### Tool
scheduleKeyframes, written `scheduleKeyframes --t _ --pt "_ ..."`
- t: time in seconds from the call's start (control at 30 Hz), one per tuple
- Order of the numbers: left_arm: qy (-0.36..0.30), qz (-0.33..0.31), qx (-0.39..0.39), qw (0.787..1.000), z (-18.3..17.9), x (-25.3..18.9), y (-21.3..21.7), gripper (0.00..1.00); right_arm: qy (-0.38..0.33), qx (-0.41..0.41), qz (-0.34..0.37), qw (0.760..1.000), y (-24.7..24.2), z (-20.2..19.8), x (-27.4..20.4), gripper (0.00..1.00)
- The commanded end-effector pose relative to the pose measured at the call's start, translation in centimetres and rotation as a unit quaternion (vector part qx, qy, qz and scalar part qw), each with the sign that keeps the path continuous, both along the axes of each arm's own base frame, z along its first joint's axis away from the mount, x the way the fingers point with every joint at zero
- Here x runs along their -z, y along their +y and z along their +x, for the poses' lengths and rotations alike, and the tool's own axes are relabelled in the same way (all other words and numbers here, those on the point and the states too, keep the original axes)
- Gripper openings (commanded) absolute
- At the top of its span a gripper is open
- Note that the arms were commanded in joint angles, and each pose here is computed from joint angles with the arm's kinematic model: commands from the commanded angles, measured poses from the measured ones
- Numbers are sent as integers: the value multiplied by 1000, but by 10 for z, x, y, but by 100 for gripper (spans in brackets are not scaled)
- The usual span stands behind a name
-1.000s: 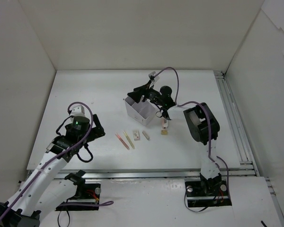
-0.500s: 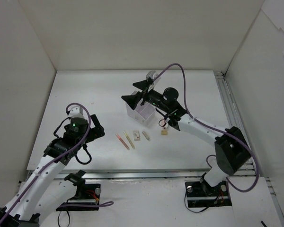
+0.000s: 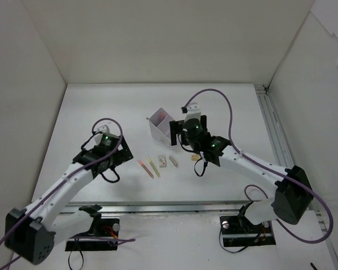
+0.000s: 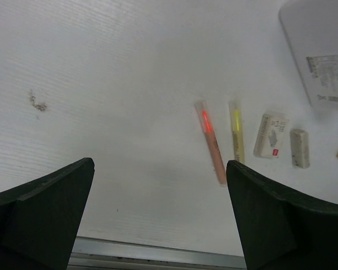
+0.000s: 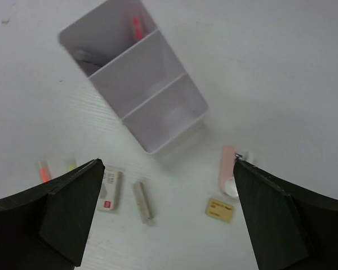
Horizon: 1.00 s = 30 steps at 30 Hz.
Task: Sort the stationery into containers
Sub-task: Pick up the pen from the center of the board.
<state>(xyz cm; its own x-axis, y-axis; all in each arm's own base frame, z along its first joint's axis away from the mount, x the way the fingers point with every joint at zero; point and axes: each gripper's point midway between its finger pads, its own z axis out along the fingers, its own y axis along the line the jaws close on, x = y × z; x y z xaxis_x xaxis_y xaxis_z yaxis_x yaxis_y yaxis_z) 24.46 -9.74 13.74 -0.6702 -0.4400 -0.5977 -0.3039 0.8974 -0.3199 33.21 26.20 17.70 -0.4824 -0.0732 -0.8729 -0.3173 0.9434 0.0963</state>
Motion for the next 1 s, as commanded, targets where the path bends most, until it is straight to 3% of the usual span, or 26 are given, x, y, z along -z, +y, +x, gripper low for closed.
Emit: scheduleKeyframes --t 0.0,0.2,0.43,0.6,0.97 --pt "16 -32 -15 999 25 -2 -25 100 -68 150 19 986 -60 4 -47 98" --pt "93 -26 -33 995 37 24 -55 100 -85 194 -19 977 -91 0 -52 98" --pt "153 -47 -35 986 39 61 -78 86 -65 222 -32 972 -114 -8 -35 98" --pt "176 -62 -27 982 40 77 -96 83 -59 228 -16 972 -127 -16 -30 98" --pt "230 -49 -61 970 25 105 -91 64 -62 245 -18 967 -143 -22 -26 98"
